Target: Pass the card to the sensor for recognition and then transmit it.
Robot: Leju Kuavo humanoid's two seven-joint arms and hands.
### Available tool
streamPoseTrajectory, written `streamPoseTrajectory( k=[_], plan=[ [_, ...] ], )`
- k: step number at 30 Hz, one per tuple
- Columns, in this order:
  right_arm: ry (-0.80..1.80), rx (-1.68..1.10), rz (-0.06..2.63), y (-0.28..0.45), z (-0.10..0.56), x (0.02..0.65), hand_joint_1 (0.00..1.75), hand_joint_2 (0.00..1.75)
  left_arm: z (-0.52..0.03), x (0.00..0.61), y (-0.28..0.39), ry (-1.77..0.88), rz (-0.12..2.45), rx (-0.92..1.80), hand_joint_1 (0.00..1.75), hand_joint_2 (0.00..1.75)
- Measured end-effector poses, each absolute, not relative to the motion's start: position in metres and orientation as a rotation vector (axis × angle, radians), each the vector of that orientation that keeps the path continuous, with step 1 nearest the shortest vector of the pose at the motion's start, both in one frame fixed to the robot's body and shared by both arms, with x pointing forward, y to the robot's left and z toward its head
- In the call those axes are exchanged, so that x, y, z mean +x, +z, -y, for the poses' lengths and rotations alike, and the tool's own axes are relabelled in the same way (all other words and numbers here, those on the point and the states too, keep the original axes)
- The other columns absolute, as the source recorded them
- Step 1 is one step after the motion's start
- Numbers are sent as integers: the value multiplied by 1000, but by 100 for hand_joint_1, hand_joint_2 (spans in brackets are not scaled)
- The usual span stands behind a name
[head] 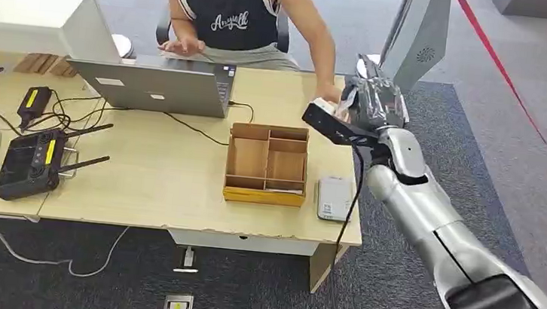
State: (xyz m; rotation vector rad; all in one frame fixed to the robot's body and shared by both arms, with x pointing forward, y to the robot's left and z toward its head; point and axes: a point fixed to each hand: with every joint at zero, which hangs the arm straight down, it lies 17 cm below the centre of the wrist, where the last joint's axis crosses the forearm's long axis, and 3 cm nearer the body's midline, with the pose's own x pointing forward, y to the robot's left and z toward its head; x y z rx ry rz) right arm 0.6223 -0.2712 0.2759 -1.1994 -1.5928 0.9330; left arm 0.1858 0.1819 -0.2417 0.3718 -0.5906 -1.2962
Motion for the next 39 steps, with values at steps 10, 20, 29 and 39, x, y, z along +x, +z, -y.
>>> streamPoseTrajectory(
  k=[10,20,29,39],
  plan=[
    [982,-1191,1606,299,239,638,175,175,-179,192,-240,-1350,603,372,0,0],
    [972,-1173,1477,288,249,657,175,175,-177,195,-239,-1413,610,376,0,0],
    [991,-1162,1389,258,259,658,66,175,-177,195,-239,-1422,609,380,0,0],
    [1011,-1125,1410,251,244,658,0,0,-176,194,-239,-1456,612,380,0,0]
  ],
)
